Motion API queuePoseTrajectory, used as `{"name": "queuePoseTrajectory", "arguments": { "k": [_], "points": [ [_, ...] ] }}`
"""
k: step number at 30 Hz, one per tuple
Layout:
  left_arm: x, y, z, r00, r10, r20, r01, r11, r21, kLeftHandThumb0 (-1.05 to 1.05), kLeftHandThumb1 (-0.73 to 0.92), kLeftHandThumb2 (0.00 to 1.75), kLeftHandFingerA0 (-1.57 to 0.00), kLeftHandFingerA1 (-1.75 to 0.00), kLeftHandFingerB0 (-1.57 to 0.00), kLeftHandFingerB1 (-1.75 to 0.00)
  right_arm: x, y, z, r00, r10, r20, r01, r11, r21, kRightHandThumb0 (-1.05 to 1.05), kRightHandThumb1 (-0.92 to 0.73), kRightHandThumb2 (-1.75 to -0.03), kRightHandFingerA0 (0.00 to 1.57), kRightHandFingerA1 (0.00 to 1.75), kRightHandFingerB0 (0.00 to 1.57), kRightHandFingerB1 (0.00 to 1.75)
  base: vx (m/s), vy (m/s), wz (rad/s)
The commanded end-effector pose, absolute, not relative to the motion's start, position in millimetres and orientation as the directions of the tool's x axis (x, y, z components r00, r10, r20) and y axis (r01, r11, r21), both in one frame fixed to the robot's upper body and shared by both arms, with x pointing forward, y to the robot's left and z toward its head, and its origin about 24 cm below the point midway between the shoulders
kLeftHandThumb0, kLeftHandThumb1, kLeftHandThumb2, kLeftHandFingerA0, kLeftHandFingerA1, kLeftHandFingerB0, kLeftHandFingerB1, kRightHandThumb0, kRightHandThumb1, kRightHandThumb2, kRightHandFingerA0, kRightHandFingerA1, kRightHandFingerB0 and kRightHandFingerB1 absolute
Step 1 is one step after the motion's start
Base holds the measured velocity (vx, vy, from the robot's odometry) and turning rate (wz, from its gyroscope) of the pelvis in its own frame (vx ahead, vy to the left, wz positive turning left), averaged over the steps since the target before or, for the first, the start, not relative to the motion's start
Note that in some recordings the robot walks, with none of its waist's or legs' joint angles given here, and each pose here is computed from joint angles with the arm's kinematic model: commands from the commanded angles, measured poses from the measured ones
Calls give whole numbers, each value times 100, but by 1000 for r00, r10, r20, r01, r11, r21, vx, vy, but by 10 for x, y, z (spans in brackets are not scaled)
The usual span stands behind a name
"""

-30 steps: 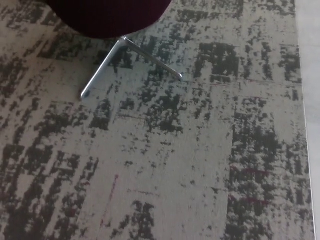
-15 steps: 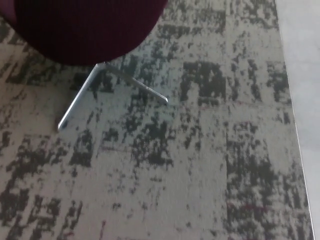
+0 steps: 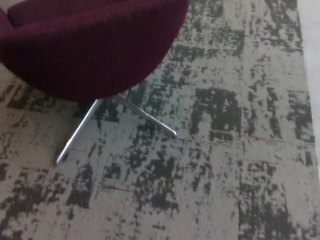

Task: The robot walks towards a chair and uses its right hand to push it from the side in an anticlockwise direction to rotate it

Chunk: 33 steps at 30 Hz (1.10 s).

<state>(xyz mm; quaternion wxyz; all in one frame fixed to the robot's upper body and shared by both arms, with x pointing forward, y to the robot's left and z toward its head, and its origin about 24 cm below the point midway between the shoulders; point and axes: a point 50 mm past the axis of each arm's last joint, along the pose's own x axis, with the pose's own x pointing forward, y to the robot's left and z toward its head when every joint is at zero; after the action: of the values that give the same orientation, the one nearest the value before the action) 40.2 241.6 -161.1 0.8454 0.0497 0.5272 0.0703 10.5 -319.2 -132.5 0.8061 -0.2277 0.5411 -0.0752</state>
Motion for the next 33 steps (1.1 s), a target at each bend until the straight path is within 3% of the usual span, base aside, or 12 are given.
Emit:
{"name": "queuePoseTrajectory", "arguments": {
  "k": [1,2,4,9,10,15,19,20,25,29,30,33],
  "points": [
    [405,2488,-1582,453,196,-870,-71,980,184,-74,80,64,-33,-48,-22,-29,92,-3209,-1320,397,-379,-836,-112,884,-454,-81,-58,-95,13,49,4,41,393,4,12],
    [418,2482,-1584,452,203,-869,-81,979,187,-74,79,64,-33,-47,-23,-29,96,-3209,-1321,396,-379,-836,-111,884,-454,-80,-73,-63,19,40,4,39,337,35,8],
    [424,2486,-1585,451,201,-869,-88,980,181,-73,80,64,-32,-45,-23,-30,93,-3208,-1321,397,-375,-838,-93,892,-443,-80,-57,-94,13,50,4,40,386,115,10],
    [417,2496,-1590,444,198,-874,-161,977,139,-75,75,63,-29,-45,-27,-31,103,-3207,-1318,405,-377,-833,-129,878,-460,-82,-75,-63,20,43,3,40,505,163,39],
    [406,2500,-1588,444,194,-875,-151,979,140,-76,76,63,-29,-43,-27,-30,104,-3213,-1318,400,-382,-833,-141,872,-468,-82,-59,-95,12,49,4,42,533,193,-36],
    [404,2504,-1587,443,192,-876,-133,980,148,-73,78,64,-31,-44,-25,-30,98,-3207,-1320,399,-378,-835,-124,880,-458,-80,-75,-63,17,40,5,38,484,136,44],
    [425,2499,-1584,451,193,-871,-133,980,148,-77,61,97,-25,-54,-17,-43,106,-3206,-1319,404,-378,-833,-115,882,-456,-87,-60,-97,18,52,3,39,370,10,72],
    [434,2501,-1587,446,201,-872,-133,978,158,-75,77,64,-32,-44,-26,-30,109,-3205,-1321,401,-375,-836,-98,890,-446,-82,-73,-63,18,42,4,38,363,-72,74],
    [446,2490,-1585,458,194,-868,-165,977,131,-75,74,63,-30,-45,-28,-30,146,-3216,-1314,412,-379,-829,-101,885,-454,-81,-57,-94,11,49,4,42,472,-121,85],
    [458,2483,-1585,461,189,-867,-164,978,126,-72,76,63,-29,-44,-26,-30,169,-3221,-1308,421,-376,-826,-92,888,-451,-81,-73,-63,18,43,4,40,335,-182,44],
    [464,2478,-1584,465,187,-866,-135,981,140,-74,79,64,-28,-44,-25,-30,175,-3227,-1309,415,-381,-826,-112,880,-462,-83,-60,-97,21,54,3,35,298,-177,8],
    [463,2473,-1588,457,189,-869,-125,981,147,-72,80,64,-28,-43,-25,-30,190,-3225,-1304,427,-377,-822,-121,877,-465,-82,-60,-96,18,55,2,38,185,-5,10]
  ]
}}
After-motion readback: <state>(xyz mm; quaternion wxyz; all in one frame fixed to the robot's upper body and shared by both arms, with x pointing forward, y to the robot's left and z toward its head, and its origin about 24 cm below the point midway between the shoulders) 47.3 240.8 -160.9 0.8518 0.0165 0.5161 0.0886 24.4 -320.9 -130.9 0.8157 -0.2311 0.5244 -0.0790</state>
